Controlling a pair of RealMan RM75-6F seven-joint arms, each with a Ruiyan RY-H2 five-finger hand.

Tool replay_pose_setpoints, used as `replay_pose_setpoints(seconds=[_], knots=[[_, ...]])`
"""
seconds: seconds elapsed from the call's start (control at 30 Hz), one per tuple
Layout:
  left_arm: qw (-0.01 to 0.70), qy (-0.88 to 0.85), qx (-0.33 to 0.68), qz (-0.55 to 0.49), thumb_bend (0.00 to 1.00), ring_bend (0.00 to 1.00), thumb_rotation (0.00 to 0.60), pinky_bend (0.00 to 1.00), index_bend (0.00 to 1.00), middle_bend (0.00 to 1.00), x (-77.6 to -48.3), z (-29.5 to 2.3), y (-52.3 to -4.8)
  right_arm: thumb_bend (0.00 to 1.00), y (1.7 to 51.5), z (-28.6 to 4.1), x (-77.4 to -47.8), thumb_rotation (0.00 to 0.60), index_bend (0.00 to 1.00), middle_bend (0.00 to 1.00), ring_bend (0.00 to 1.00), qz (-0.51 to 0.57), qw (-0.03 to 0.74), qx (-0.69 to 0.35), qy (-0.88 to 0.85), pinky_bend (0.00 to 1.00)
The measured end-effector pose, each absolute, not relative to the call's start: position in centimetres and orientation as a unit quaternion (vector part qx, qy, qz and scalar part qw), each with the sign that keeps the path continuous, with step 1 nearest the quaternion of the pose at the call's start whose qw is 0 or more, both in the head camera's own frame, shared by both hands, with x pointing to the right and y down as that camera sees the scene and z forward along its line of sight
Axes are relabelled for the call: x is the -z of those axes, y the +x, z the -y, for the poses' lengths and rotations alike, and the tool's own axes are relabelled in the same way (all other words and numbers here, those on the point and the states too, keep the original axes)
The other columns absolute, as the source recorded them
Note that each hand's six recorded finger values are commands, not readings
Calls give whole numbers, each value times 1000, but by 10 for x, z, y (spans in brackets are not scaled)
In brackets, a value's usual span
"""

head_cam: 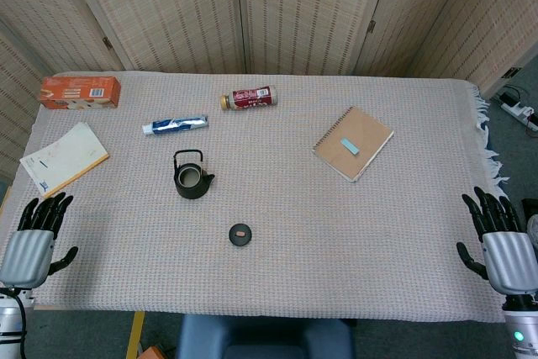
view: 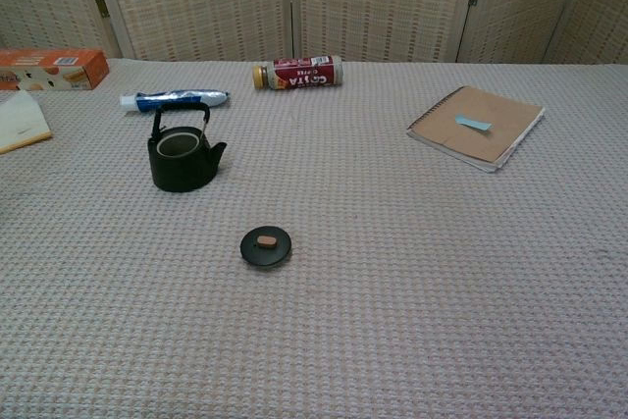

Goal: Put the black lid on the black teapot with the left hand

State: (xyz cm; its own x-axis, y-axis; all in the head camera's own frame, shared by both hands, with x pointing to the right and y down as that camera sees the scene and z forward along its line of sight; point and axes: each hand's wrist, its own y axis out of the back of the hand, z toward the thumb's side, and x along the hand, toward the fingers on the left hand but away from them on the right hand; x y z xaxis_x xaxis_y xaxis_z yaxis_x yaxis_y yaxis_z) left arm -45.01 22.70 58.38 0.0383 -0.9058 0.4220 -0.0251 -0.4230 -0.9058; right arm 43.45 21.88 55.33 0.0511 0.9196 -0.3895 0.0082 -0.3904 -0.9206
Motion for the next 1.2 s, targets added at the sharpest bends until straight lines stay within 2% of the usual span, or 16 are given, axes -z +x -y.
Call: replay_pose_setpoints(seconds=[0.67, 0.8, 1.0, 1.13, 1.2], knots=[[383, -615, 574, -383, 218, 70, 600, 1, 0, 44, -583, -227, -449, 369, 432, -220, -562, 600, 0, 0, 22, 369, 369, -570, -635, 0], [389, -617, 567, -384, 218, 100, 600, 29, 17, 70, -582, -225, -447, 370, 434, -218, -559, 600, 0, 0, 24, 373, 374, -567, -632, 0], [406, -643, 523, -385, 221, 246, 600, 218, 99, 201, -578, -211, -429, 370, 437, -211, -550, 600, 0, 0, 24, 383, 386, -566, -620, 0], [428, -679, 477, -359, 222, 472, 600, 505, 145, 395, -581, -193, -403, 369, 437, -208, -545, 600, 0, 0, 30, 386, 393, -564, -616, 0], [434, -697, 458, -340, 221, 564, 600, 608, 165, 499, -584, -186, -389, 370, 437, -208, -544, 600, 0, 0, 39, 387, 394, -564, -614, 0]])
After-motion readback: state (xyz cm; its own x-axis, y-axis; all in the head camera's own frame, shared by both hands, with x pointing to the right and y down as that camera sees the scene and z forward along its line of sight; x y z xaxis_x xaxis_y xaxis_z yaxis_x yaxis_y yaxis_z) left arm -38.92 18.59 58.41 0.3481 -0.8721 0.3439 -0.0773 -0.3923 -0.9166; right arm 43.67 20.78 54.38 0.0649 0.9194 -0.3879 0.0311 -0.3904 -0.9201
